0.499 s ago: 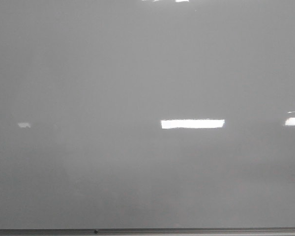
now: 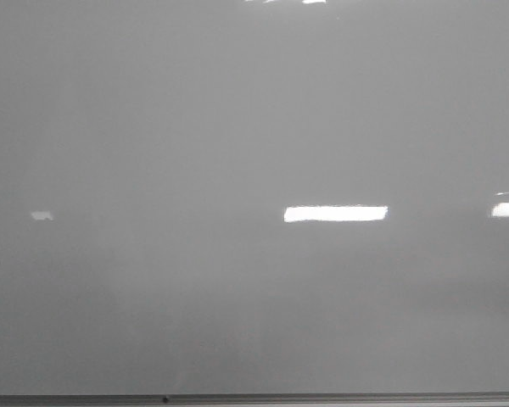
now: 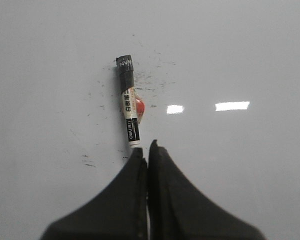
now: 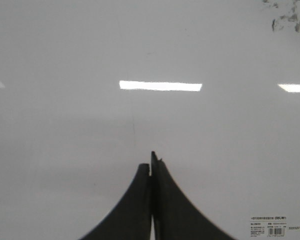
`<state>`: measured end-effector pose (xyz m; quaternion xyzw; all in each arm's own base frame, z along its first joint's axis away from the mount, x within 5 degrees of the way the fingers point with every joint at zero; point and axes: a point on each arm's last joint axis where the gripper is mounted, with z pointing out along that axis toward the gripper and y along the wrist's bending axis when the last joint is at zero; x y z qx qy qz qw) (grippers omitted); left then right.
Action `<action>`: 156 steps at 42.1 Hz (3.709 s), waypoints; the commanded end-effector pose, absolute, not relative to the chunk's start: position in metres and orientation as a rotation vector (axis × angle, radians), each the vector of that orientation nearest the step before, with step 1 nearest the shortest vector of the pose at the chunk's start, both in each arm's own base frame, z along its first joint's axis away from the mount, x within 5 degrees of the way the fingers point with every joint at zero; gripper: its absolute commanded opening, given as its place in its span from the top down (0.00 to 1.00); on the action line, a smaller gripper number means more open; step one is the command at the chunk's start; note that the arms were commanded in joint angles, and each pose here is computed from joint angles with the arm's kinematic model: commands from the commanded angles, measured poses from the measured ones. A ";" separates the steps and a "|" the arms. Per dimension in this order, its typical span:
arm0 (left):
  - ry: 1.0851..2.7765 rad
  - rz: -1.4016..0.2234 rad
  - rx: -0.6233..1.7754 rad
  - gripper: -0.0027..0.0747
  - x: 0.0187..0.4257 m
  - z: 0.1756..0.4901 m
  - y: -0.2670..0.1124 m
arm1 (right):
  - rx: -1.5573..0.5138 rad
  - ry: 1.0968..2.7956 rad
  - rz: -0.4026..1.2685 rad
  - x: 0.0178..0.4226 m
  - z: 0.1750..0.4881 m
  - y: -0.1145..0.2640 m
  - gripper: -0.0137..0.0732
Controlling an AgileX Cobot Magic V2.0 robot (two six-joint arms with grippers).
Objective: Write number 9 on whiteboard
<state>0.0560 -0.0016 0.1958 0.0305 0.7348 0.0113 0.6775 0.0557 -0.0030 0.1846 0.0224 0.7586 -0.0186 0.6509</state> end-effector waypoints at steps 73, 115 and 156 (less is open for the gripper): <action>1.527 -0.007 0.035 0.67 0.076 0.311 -0.002 | 0.051 1.655 -0.040 0.068 0.313 -0.004 0.73; 2.151 -0.027 -0.169 0.10 0.236 0.240 0.014 | 0.050 1.626 -0.041 0.069 0.315 -0.004 0.21; 2.108 -0.016 -0.135 0.86 0.281 0.205 0.008 | 0.050 1.626 -0.041 0.069 0.315 -0.004 0.21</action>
